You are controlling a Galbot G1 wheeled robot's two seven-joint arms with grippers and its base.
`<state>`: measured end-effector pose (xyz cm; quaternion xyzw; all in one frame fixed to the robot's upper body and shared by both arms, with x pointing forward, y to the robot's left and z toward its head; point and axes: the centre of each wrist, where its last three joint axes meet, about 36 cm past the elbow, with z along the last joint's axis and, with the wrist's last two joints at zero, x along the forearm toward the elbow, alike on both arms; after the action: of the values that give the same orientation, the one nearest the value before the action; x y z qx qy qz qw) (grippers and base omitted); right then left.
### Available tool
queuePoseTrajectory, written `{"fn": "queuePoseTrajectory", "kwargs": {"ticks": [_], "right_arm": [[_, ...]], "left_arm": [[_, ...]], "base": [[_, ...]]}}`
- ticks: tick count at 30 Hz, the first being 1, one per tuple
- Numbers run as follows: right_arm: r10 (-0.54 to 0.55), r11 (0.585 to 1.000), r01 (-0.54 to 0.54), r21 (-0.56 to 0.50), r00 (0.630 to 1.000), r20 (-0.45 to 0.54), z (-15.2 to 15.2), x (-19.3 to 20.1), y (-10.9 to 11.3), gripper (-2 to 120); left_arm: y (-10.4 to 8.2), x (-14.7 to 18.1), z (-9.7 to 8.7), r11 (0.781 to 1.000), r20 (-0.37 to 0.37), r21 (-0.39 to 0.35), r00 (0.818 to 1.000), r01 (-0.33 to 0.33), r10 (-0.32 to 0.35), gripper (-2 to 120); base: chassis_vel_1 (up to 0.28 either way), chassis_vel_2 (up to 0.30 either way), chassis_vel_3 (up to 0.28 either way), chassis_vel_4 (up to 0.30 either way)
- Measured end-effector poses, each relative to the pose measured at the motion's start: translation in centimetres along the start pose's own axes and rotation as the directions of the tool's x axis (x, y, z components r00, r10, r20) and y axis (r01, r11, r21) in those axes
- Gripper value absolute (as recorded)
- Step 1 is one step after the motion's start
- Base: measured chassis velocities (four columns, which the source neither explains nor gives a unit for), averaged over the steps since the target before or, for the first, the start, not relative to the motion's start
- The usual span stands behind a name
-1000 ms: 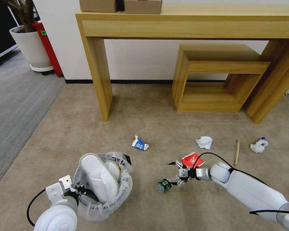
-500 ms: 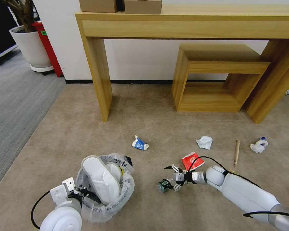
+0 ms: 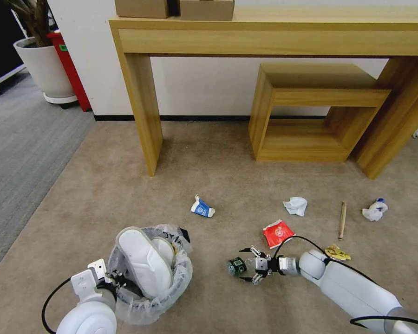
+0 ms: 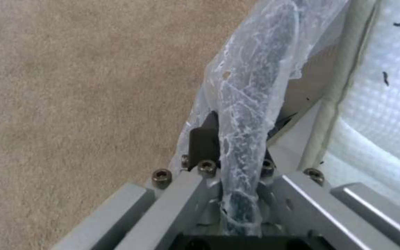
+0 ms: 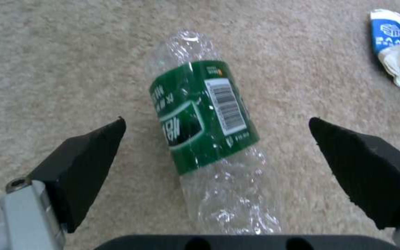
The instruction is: Pick up the trash bin and place the garbage on the floor into it.
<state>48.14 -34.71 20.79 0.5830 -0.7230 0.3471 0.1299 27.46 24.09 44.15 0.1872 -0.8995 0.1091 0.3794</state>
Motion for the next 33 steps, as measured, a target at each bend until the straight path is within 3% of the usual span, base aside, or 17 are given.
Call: {"fn": "queuePoseTrajectory", "kwargs": {"ticks": [15, 33], "right_arm": [[0.031, 0.998, -0.032, -0.046, 0.999, -0.01, 1.3, -0.2, 1.9, 100], [0.052, 0.995, -0.052, -0.088, 0.999, -0.009, 2.0, -1.6, 2.7, 100]], "left_arm": [[-0.1, 0.1, 0.3, 1.0, -0.002, -0.014, 1.0, 0.001, -0.001, 0], [-0.2, -0.1, 0.4, 1.0, -0.001, -0.029, 1.0, -0.006, 0.006, 0]], "base": [[0.0, 0.0, 0.0, 0.0], [0.0, 0.0, 0.0, 0.0]]}}
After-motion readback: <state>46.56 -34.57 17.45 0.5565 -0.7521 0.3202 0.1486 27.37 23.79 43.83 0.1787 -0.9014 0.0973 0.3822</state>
